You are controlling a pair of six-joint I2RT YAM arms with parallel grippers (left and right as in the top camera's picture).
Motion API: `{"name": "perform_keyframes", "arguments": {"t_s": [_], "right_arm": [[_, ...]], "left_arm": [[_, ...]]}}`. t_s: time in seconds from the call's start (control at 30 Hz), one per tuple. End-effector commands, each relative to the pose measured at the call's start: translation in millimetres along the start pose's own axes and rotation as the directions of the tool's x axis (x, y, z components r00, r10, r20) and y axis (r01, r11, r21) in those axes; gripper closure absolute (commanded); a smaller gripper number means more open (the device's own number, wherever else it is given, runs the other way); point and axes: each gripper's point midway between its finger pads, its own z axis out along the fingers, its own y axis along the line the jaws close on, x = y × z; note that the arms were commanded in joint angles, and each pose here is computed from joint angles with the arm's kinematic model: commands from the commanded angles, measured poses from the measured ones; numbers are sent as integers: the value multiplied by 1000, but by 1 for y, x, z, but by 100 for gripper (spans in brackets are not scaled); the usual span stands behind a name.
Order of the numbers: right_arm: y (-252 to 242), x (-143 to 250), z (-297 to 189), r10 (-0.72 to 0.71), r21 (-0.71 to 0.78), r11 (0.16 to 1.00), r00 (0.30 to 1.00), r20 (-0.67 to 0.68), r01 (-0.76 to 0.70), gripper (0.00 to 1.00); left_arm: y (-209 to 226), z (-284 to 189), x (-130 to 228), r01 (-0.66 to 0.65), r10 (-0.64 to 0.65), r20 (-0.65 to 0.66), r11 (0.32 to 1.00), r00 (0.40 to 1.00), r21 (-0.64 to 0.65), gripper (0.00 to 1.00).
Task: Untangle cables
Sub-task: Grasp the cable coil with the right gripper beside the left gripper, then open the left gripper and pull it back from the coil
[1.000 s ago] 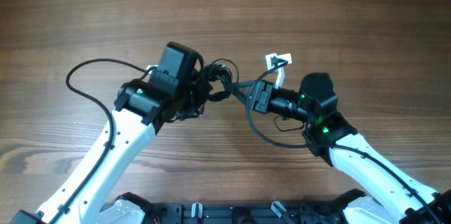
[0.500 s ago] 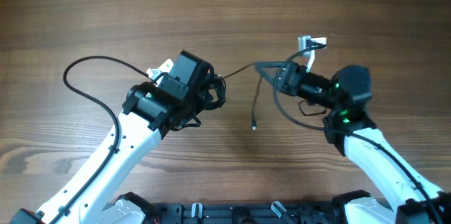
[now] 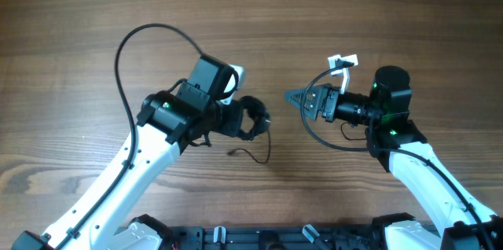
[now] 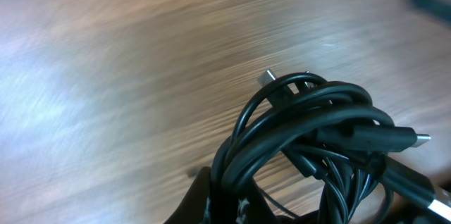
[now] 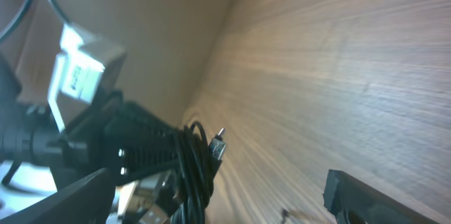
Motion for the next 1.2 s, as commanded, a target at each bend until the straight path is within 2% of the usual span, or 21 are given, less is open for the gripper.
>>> {"name": "perform_keyframes", "arguments": {"t_s": [0.0, 0.07, 0.17, 0.2, 0.3, 0.4, 0.43, 0.47, 0.53, 0.57, 0.6, 0.67, 0.7, 0.73, 0.8, 0.87, 0.97, 1.07, 1.17], "right_arm": [[19, 11, -1, -77, -98, 993, 995, -65, 71, 15], [20, 13, -1, -106, -109, 989, 992, -71, 98, 20], [29, 23, 5, -130, -145, 983, 986, -107, 114, 22], [33, 28, 9, -138, -157, 981, 983, -125, 117, 28], [38, 37, 17, -148, -170, 978, 978, -150, 122, 56], [32, 35, 24, -143, -116, 985, 982, -125, 129, 78], [28, 31, 25, -138, -85, 988, 985, -104, 129, 87], [23, 26, 26, -136, -54, 990, 987, -83, 132, 94], [12, 16, 26, -76, 18, 997, 997, -33, 76, 96], [9, 13, 26, -43, 35, 998, 999, -16, 44, 96], [8, 10, 26, -14, 44, 999, 1000, -2, 14, 96], [8, 7, 26, 40, 50, 998, 999, 16, -40, 96], [9, 5, 26, 56, 47, 997, 998, 24, -57, 96], [10, 4, 26, 66, 43, 997, 997, 29, -67, 96], [13, -1, 26, 101, 30, 994, 994, 49, -103, 96], [17, -5, 26, 161, 10, 987, 985, 62, -162, 96], [22, -9, 26, 249, -14, 969, 966, 71, -248, 96], [28, -14, 25, 248, -38, 969, 965, 83, -246, 96], [33, -13, 25, 233, -59, 972, 970, 69, -229, 96]], "left_arm": [[-33, -2, -9, -215, 207, 61, 960, 976, 179, 94], [-38, -3, -14, -223, 209, 87, 953, 974, 204, 94], [-50, -7, -20, -240, 214, 125, 936, 969, 259, 93], [-54, -8, -23, -246, 215, 138, 929, 967, 276, 93], [-56, -9, -24, -249, 215, 144, 925, 966, 287, 92], [-56, -9, -25, -250, 215, 150, 925, 965, 287, 90], [-56, -9, -26, -244, 208, 151, 926, 966, 287, 85], [-56, -9, -26, -234, 198, 149, 928, 969, 289, 76], [-55, -9, -27, -158, 125, 128, 943, 984, 294, 59], [-52, -8, -28, -111, 80, 117, 951, 990, 288, 12], [-48, -8, -29, -58, 29, 108, 959, 994, 276, 0], [-31, -6, -35, 112, -136, 95, 968, 986, 223, 0], [-20, -5, -38, 244, -265, 88, 949, 960, 198, 0], [-15, -5, -39, 316, -337, 80, 928, 938, 196, 0], [-16, -7, -37, 509, -525, 6, 829, 851, 232, 0], [-24, -7, -34, 495, -506, -23, 831, 862, 255, 0], [-29, -2, -31, 511, -517, -44, 823, 855, 249, 23], [-34, 12, -32, 574, -572, -82, 785, 816, 234, 34], [-27, 32, -30, 649, -641, -107, 740, 760, 174, 53]]}}
